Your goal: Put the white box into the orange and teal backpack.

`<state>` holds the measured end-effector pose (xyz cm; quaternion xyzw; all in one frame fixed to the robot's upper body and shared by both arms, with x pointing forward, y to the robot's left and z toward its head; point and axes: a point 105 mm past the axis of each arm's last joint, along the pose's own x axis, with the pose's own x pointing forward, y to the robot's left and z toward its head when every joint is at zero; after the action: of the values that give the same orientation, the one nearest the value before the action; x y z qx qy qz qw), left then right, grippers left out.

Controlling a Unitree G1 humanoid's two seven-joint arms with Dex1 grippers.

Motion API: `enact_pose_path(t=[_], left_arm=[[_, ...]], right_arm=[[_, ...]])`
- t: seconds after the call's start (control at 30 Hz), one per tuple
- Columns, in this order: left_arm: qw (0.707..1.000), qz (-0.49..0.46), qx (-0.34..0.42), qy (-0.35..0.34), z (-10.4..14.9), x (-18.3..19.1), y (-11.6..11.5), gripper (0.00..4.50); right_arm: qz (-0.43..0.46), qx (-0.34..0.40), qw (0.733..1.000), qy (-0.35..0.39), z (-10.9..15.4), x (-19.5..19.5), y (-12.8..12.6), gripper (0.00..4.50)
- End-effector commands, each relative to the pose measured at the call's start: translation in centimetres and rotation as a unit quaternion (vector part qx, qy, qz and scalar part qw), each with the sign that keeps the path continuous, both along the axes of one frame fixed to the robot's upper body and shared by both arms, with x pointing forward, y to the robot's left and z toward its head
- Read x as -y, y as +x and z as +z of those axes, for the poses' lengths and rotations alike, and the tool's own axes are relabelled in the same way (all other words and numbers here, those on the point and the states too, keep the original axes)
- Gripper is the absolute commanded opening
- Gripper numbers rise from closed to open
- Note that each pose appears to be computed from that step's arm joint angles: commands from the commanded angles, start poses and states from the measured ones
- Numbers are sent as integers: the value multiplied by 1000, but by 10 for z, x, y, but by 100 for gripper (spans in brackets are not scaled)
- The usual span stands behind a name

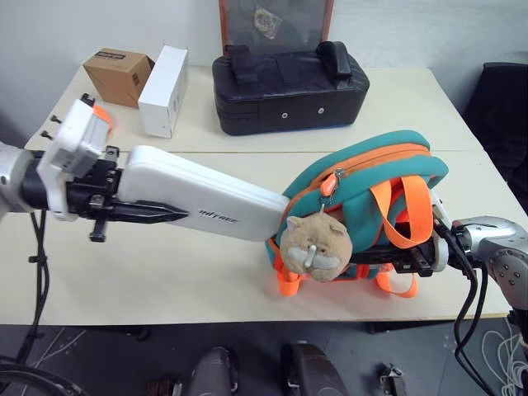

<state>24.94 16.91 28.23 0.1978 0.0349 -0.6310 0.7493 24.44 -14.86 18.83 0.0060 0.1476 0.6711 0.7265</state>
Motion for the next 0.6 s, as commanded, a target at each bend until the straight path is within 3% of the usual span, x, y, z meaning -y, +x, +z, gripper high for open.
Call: enact_pose_path(t=[0.03, 0.3, 0.4, 0.6], left_arm=[[999, -6, 40, -15, 18, 9, 2, 134], [990, -110, -3, -86, 44, 40, -20, 134], [991, -113, -11, -69, 29, 52, -16, 134], [998, -39, 41, -34, -27, 93, 26, 134]], right_arm=[[25, 15, 1000, 7, 8, -4, -8, 1], [9, 18, 1000, 8, 5, -8, -1, 1], [8, 19, 1000, 13, 6, -9, 0, 1], [21, 25, 999, 27, 12, -17, -6, 1]])
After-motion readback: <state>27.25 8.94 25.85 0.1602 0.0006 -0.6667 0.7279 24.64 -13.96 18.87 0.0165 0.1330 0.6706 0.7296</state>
